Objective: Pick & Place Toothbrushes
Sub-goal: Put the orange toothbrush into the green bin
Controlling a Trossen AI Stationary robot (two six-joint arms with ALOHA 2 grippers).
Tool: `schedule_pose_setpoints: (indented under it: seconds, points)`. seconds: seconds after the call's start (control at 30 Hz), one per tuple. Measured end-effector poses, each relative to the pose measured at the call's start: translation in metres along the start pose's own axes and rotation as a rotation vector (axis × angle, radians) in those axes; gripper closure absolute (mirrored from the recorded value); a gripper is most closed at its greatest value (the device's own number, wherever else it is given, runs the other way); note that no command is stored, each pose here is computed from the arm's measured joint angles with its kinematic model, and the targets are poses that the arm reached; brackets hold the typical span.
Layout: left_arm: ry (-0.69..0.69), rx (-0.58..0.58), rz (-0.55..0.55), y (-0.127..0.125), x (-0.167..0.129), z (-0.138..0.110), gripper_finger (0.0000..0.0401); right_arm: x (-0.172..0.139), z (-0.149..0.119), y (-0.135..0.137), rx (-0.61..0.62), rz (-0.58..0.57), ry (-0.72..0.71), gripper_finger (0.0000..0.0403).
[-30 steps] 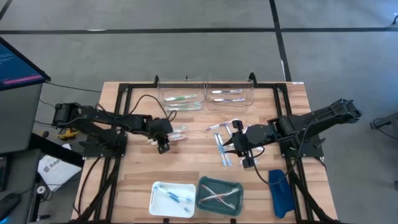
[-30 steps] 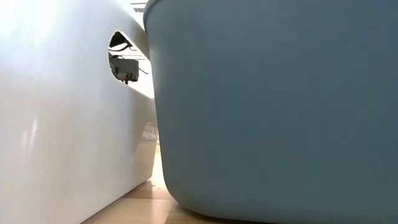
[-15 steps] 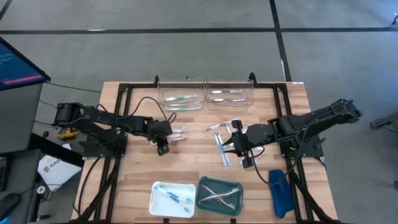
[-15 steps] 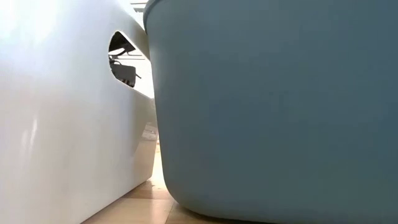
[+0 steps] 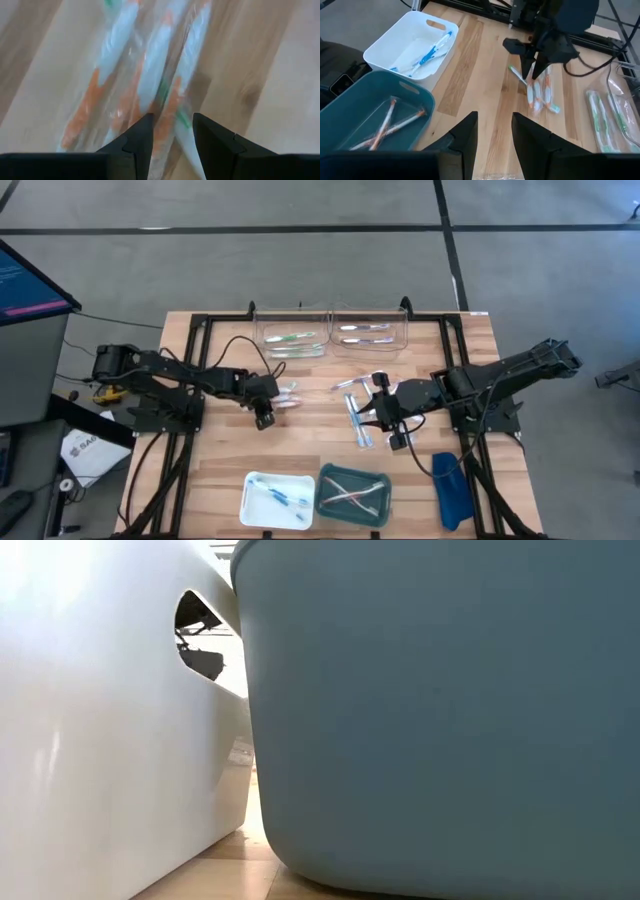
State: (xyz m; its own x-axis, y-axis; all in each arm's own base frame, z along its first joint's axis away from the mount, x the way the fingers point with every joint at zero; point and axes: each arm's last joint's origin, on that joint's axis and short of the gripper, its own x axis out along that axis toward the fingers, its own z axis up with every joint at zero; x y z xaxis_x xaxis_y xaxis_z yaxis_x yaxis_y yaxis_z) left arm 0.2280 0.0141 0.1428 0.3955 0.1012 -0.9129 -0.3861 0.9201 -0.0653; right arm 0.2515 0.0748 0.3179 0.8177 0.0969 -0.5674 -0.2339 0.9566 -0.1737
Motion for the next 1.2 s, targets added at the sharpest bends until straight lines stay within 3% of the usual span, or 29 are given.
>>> schedule_pose_setpoints:
  seconds: [0.33, 0.67, 0.8, 0.97, 1.2]
  points:
    - [0.091, 0.017, 0.008, 0.004, 0.021, -0.003, 0.027, 0.0, 0.001, 0.0, 0.001, -0.001, -0.007, 0.029]
    - [-0.01, 0.006, -0.007, 0.005, 0.0, 0.003, 0.0272, 0.0, 0.001, 0.0, 0.001, -0.001, -0.006, 0.029]
    - [-0.013, 0.031, 0.007, 0.006, 0.0, 0.003, 0.0304, 0.0, 0.001, 0.0, 0.001, -0.001, -0.006, 0.029]
    - [-0.01, 0.042, 0.007, 0.006, 0.0, 0.002, 0.0385, 0.0, 0.001, 0.0, 0.001, -0.001, -0.006, 0.029]
    - [-0.007, 0.051, 0.003, 0.006, 0.0, 0.002, 0.04, 0.0, 0.001, 0.0, 0.001, -0.001, -0.006, 0.029]
